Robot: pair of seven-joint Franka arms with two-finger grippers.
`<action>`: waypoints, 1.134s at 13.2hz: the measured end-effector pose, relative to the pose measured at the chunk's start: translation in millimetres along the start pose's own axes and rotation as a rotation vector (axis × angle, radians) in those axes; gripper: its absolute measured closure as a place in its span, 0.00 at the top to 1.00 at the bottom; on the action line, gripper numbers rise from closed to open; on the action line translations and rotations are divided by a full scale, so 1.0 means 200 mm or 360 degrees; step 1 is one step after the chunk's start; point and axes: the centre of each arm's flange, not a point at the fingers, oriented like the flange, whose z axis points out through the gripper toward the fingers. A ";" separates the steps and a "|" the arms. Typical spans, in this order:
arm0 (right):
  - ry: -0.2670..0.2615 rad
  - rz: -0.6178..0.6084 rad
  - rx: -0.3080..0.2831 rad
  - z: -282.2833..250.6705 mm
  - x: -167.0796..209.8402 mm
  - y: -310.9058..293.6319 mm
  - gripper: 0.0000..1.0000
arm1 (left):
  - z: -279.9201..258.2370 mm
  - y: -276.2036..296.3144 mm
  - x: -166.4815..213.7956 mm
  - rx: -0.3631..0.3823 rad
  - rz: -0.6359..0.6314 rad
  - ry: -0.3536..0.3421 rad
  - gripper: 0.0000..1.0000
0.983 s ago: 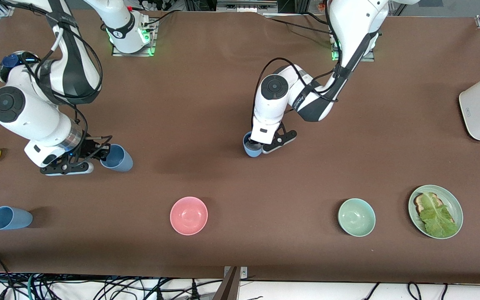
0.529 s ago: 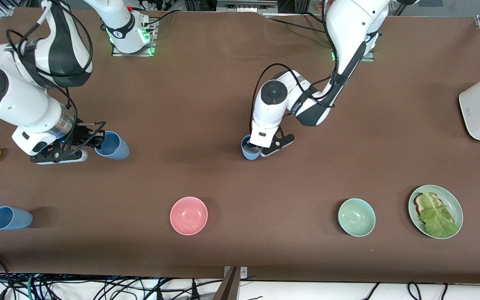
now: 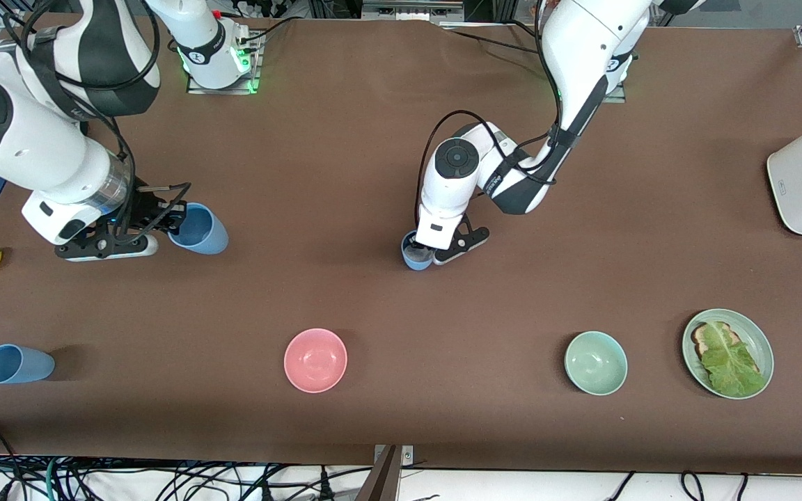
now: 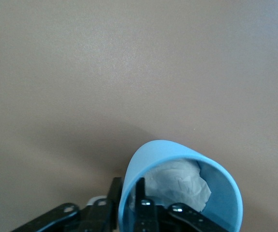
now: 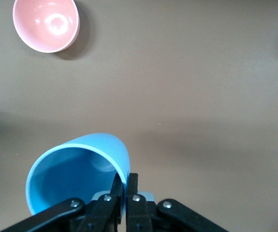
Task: Stack blue cups with both arms
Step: 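Set down the tissue cup and open the left gripper while the right gripper approaches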
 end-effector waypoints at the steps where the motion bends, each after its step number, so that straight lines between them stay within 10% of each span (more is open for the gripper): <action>1: 0.0002 0.0015 0.0001 -0.01 0.00 -0.03 0.05 | 0.00 0.00 0.00 -0.0003 -0.0001 0.0001 0.32; 5: 0.0014 0.0067 0.0006 -0.02 -0.04 -0.28 0.05 | -0.04 0.02 0.02 -0.0027 -0.0014 0.0012 0.71; 15: 0.0029 0.0229 0.0029 0.02 -0.09 -0.78 0.05 | -0.49 -0.05 0.19 0.0091 -0.0096 0.0044 0.77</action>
